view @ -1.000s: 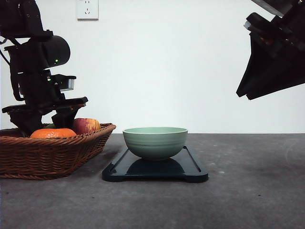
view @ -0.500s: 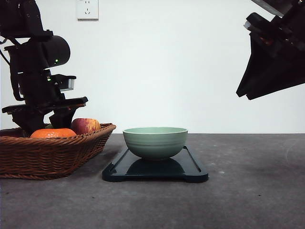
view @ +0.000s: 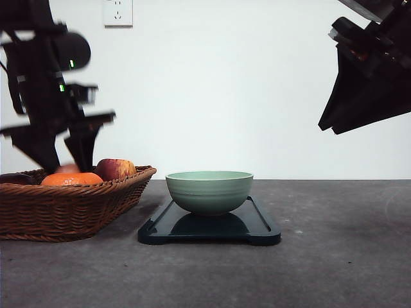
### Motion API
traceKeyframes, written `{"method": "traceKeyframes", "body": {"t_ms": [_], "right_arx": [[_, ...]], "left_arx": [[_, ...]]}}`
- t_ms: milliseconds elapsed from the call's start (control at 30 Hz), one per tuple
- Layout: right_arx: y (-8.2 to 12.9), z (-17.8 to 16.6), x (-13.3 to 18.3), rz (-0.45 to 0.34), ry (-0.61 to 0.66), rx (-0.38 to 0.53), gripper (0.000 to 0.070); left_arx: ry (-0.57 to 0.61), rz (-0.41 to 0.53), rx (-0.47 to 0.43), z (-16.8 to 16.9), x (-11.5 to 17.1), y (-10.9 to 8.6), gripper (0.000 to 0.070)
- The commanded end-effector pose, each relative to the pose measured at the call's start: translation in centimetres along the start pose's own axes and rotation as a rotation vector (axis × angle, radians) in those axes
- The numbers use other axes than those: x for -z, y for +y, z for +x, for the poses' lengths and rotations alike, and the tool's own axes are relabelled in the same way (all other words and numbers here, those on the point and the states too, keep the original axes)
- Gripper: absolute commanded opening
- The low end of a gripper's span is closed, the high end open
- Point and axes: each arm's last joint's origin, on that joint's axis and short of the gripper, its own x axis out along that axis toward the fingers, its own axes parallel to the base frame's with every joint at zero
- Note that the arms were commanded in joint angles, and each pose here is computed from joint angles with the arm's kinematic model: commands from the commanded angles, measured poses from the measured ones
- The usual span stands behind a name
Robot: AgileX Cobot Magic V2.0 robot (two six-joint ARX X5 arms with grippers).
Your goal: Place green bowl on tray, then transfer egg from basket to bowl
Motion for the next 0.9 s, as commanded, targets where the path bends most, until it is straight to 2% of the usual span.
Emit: {"method": "traceKeyframes", "body": {"t_ms": [0, 167, 367, 433, 633, 867], "right_arx": [[0.1, 0.1, -0.2, 0.005, -0.008, -0.001, 0.0146], [0.1, 0.1, -0.2, 0.005, -0.009, -0.001, 0.0146], [0.1, 0.1, -0.3, 0.003, -0.016, -0.002, 0.0146], [0.1, 0.1, -0.3, 0.002, -0.019, -0.002, 0.0146], [0.1, 0.1, -0.3, 0.002, -0.021, -0.002, 0.0146], [0.1, 0.1, -0.3, 0.002, -0.021, -0.003, 0.0146]], "left_arx": [[-0.053, -0.002, 0.011, -1.8, -0.6, -0.3, 0.0223], [-0.181, 0.011, 0.044, -6.6, -0.4, -0.8, 0.0222], [-0.319, 0.041, 0.33, -9.9, -0.7, -1.8, 0.0223], [-0.345, 0.032, 0.379, -10.0, -1.0, -2.2, 0.0223], [-0.404, 0.074, 0.431, -9.7, -1.7, -4.6, 0.0224], [-0.451, 0.144, 0.378, -8.2, -2.0, -8.3, 0.0224]]}}
